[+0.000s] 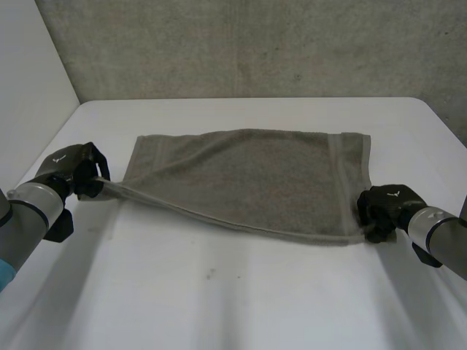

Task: Fold the towel.

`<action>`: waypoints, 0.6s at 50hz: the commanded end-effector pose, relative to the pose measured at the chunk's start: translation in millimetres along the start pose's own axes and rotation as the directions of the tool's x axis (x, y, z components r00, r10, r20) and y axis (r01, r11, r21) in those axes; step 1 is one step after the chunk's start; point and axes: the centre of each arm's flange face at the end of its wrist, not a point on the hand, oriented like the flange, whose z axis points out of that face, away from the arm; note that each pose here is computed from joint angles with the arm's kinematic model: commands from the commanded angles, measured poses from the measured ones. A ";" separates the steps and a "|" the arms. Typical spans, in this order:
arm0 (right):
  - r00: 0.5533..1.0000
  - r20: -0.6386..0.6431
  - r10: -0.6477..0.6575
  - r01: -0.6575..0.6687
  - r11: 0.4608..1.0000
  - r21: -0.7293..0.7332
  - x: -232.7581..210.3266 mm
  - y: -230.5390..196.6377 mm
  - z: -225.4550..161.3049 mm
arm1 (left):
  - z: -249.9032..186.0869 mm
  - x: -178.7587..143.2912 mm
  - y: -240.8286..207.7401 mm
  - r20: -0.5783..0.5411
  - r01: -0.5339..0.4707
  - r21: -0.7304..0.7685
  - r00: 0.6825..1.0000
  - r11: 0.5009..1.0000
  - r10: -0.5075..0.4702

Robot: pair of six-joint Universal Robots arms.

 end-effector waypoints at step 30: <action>0.998 -0.002 -0.066 0.066 0.998 -0.014 -3.6 8.2 -6.7 | -0.1 1.6 4.2 -0.004 -0.001 -0.014 1.000 1.000 0.001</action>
